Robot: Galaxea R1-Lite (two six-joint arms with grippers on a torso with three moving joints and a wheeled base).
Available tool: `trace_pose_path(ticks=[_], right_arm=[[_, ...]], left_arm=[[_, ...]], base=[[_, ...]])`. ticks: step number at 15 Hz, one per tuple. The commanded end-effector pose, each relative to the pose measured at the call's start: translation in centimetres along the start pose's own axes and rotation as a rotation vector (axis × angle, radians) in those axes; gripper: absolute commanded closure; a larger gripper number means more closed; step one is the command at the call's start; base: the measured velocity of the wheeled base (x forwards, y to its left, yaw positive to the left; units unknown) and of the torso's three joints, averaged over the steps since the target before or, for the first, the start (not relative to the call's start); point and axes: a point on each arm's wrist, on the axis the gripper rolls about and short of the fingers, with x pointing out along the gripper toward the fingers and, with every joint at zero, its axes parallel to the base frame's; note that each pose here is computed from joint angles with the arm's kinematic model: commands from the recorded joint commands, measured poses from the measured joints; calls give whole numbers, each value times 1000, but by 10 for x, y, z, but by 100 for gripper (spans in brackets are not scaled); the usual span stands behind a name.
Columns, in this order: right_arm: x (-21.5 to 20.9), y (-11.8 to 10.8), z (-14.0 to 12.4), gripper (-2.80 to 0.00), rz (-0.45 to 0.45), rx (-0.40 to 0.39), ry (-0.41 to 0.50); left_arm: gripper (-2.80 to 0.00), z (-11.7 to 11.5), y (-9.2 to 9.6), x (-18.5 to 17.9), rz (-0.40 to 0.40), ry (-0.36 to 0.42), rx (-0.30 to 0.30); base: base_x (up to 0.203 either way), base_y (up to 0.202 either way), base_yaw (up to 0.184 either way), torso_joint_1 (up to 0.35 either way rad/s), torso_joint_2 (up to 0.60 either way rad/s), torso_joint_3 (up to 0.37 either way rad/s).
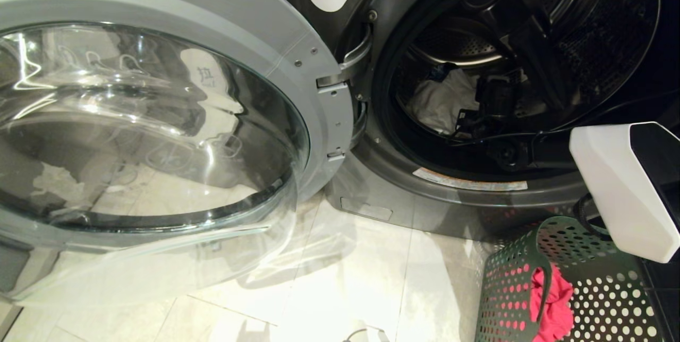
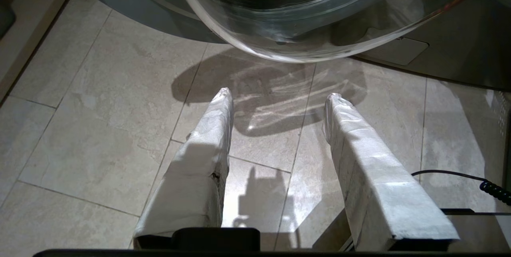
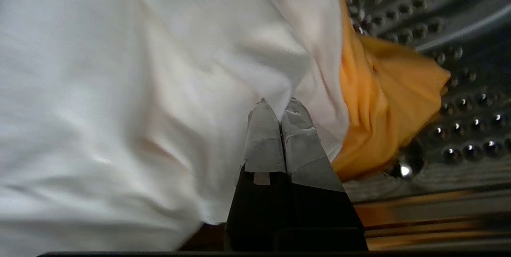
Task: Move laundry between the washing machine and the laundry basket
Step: Place the clothes into the washing machine
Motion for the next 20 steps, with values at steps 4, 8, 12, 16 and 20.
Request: trace_pose_path(ticks=[4, 8, 12, 16, 20], right_arm=[[-23, 10, 39, 0, 95, 51, -61], [-40, 17, 56, 0, 118, 91, -41], [-51, 24, 65, 0, 137, 101, -46], [-76, 15, 74, 0, 140, 75, -4], [-143, -12, 104, 0, 168, 65, 20]], left_arm=[[0, 0, 0, 0, 0, 0, 0], [0, 0, 0, 0, 0, 2, 0], [0, 0, 0, 0, 0, 2, 0], [0, 0, 0, 0, 0, 0, 0], [0, 0, 0, 0, 0, 1, 0]], base=[[0, 0, 0, 0, 0, 0], [0, 0, 0, 0, 0, 0], [0, 0, 0, 0, 0, 0], [0, 0, 0, 0, 0, 0], [0, 0, 0, 0, 0, 0]])
